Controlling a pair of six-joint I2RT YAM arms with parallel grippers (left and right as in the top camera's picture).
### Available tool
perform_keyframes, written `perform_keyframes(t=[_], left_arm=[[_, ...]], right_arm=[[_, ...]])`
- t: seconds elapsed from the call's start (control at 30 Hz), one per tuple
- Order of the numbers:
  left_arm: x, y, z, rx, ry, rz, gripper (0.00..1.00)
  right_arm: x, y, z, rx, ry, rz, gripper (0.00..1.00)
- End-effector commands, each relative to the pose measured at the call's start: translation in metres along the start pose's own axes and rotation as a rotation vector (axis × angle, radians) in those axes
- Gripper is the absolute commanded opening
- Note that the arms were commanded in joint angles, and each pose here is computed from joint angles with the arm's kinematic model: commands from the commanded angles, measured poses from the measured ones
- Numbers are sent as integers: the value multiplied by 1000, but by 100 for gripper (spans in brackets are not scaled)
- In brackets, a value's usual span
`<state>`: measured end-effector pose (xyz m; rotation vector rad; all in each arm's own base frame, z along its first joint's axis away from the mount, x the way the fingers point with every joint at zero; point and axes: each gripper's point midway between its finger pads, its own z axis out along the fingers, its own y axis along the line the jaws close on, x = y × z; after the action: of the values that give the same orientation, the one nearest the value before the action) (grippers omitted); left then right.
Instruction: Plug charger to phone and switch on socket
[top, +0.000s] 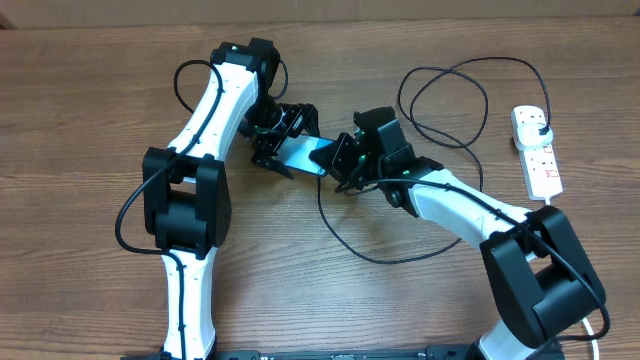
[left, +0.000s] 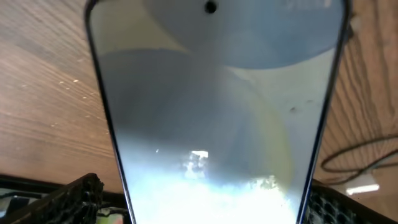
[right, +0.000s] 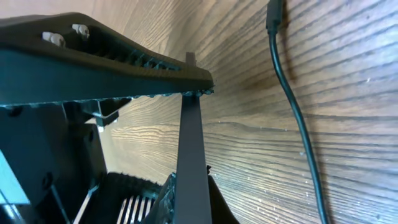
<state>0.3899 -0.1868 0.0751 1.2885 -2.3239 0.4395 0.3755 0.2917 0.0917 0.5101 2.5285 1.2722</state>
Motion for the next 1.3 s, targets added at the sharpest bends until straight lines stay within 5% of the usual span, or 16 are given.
perform_keyframes(t=[0.0,0.33,0.67,1.27], left_arm=[[-3,-8,-9,51,30,179,99],[0,-27,-29,235,135,478,99],[37,-75,-72,630,322,752,100],[68,-96,-108,857,462,929,100]], right_arm=[[-19,39,-34,-89,-56,-58,4],[-35,36,-65,-67,-101,-60,4],[-52,31,-82,-58,-145,-39,4],[-122,82,-166,-225,-534,21,4]])
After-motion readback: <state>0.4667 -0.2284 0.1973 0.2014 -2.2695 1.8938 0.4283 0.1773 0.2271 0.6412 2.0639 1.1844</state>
